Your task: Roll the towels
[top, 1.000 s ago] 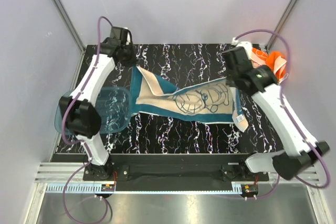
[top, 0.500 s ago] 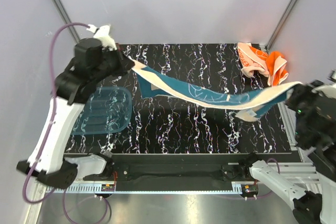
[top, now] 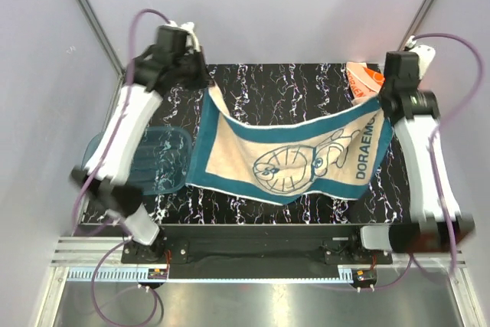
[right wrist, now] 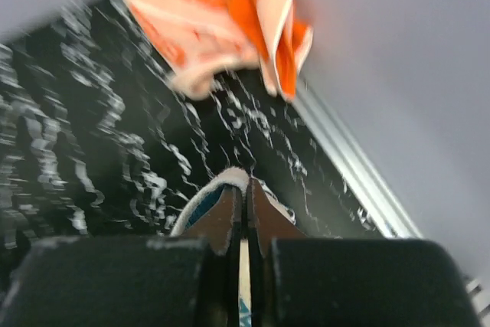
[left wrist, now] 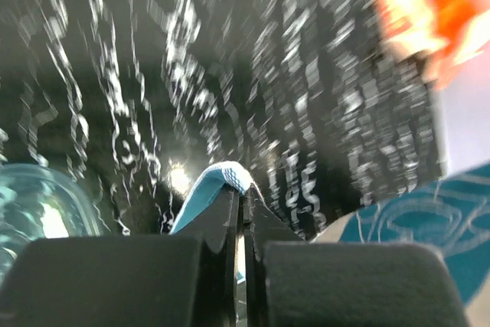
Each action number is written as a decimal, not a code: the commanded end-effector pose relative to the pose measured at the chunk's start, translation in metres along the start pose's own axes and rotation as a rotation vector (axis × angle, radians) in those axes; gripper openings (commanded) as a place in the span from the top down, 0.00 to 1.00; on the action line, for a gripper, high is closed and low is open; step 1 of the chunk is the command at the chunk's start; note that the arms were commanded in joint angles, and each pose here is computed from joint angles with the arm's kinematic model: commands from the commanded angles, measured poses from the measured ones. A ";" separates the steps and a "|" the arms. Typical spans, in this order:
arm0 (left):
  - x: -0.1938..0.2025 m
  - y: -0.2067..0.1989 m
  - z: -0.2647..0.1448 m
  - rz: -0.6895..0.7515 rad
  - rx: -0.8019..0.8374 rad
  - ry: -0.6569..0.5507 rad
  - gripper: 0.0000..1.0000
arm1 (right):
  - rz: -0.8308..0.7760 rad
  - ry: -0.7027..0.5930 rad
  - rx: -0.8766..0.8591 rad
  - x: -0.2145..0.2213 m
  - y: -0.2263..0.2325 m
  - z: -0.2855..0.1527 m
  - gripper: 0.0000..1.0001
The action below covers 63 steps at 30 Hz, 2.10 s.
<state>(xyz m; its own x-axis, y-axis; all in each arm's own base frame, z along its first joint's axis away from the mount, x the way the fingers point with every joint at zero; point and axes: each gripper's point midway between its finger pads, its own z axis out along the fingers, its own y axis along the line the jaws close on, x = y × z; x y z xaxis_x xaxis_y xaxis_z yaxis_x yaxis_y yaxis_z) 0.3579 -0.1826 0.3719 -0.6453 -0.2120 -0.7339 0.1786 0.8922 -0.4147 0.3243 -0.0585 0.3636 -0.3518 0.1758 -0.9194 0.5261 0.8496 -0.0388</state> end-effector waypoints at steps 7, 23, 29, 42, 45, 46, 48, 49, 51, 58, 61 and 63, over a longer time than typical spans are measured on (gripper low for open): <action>0.077 0.082 0.204 -0.219 -0.144 0.401 1.00 | 0.026 0.525 0.003 0.133 0.085 0.183 1.00; 0.046 0.253 0.265 -0.363 -0.343 0.285 1.00 | -0.065 0.475 0.004 0.164 0.114 0.303 1.00; 0.049 0.271 0.279 -0.382 -0.310 0.285 1.00 | -0.068 0.490 -0.182 0.161 0.150 0.309 1.00; 0.026 0.257 0.269 -0.297 -0.244 0.236 0.59 | -0.066 0.388 -0.035 0.116 0.118 0.326 0.03; -0.004 0.238 0.243 -0.261 -0.240 0.165 0.40 | -0.032 0.329 -0.028 0.077 0.108 0.298 0.03; -0.012 0.232 0.235 -0.248 -0.241 0.146 0.36 | -0.020 0.318 -0.038 0.069 0.106 0.289 0.03; -0.031 0.210 0.210 -0.204 -0.247 0.099 0.01 | 0.019 0.297 -0.074 0.052 0.101 0.257 0.04; -0.032 0.204 0.202 -0.190 -0.258 0.095 0.01 | 0.038 0.292 -0.098 0.049 0.101 0.245 0.04; -0.024 0.180 0.183 -0.149 -0.265 0.109 0.01 | 0.099 0.303 -0.195 0.053 0.105 0.209 0.04; 0.070 0.160 0.134 -0.116 -0.334 0.259 0.01 | 0.115 0.431 -0.431 0.115 0.136 0.119 0.05; 0.107 0.150 0.122 -0.108 -0.273 0.291 0.01 | 0.078 0.490 -0.510 0.143 0.158 0.082 0.05; 0.120 0.140 0.117 -0.090 -0.239 0.301 0.01 | 0.058 0.522 -0.539 0.161 0.167 0.063 0.05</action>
<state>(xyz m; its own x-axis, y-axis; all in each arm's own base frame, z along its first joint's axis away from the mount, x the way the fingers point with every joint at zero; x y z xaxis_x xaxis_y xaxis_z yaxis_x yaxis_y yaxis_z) 0.4020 -0.1274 0.1908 -0.8270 -0.2248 -0.5153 -0.0599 0.9466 -0.3167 0.4227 0.0373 0.2004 -0.6699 0.3435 -0.6582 0.2215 0.9386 0.2644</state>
